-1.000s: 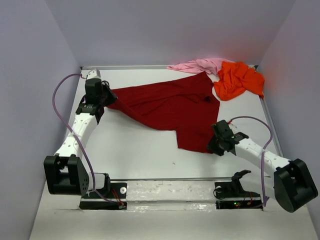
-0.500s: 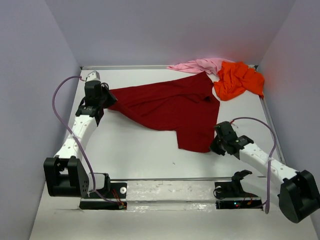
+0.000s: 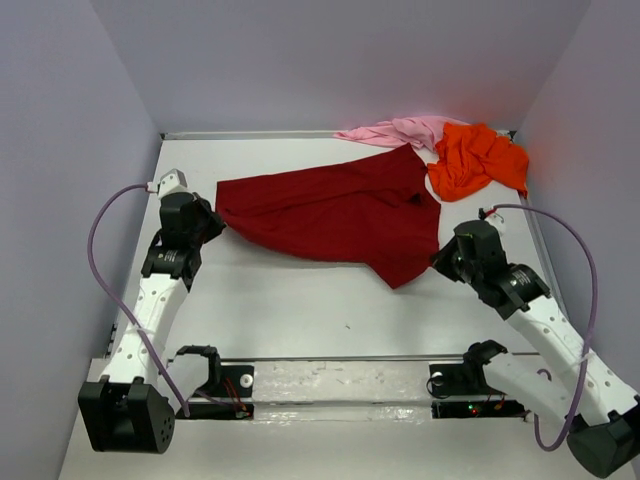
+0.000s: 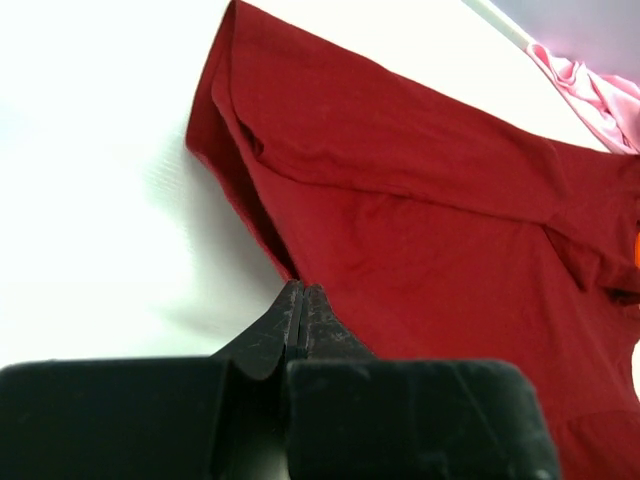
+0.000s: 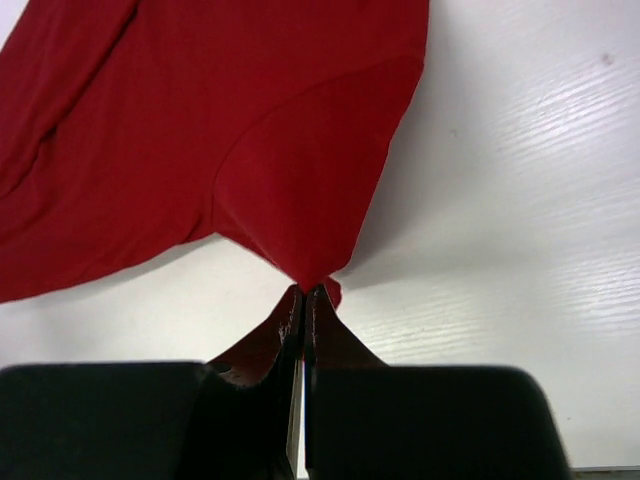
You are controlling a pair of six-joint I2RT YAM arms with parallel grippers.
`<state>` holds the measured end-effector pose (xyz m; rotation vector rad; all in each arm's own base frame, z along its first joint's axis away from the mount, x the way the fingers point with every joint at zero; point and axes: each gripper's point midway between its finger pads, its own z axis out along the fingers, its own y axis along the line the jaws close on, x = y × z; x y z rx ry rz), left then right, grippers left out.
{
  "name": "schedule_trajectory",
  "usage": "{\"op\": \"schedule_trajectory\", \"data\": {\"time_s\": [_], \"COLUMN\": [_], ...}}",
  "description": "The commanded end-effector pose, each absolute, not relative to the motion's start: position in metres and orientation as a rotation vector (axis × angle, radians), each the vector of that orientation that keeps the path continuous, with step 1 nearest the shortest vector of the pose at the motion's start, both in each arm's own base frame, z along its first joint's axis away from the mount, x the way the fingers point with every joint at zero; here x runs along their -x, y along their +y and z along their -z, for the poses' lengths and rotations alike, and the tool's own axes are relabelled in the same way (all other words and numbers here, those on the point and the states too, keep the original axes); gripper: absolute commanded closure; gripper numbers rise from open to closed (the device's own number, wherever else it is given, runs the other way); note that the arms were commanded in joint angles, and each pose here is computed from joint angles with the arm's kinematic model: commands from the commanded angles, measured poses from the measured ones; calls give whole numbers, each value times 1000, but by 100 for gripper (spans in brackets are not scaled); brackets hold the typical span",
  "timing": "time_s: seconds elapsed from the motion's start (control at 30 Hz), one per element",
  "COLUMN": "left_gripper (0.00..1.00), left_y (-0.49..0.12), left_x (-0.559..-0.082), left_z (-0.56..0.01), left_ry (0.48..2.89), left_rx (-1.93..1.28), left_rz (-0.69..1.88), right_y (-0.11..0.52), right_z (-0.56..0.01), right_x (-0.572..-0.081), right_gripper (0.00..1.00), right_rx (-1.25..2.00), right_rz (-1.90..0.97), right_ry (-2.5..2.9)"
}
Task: Fold and stack the t-shirts
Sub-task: Fold the 1/3-folded T-shirt at the center of the board.
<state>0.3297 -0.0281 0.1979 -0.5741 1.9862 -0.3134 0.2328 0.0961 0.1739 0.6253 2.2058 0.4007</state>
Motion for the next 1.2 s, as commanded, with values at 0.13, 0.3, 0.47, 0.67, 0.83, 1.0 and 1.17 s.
{"op": "schedule_trajectory", "data": {"time_s": [0.13,0.3,0.47,0.67,0.83,1.0,1.17], "left_gripper": [100,100,100,100,100,100,100], "left_y": [-9,-4,-6,-3,-4,0,2], "left_x": [-331,-338,-354,-372,-388,-408,-432], "left_z": [-219,-208,-201,-196,-197,-204,-204], "left_ry": [1891,1895,1905,1908,1909,1901,1925], "left_rx": [652,687,715,743,751,755,744], "left_rz": [246,228,240,217,220,198,178], "right_y": [77,83,92,94,95,85,59], "right_z": [-191,-189,-188,-193,-220,-235,-240], "right_x": [-290,-327,-363,-389,-408,-427,-449], "right_gripper": [100,100,100,100,100,100,100], "right_rx": [-625,-627,-612,-615,-598,-562,-591], "right_rz": [-148,-78,-24,4,1,29,101], "right_ry": [2092,2056,2046,2030,1984,1979,1961]}}
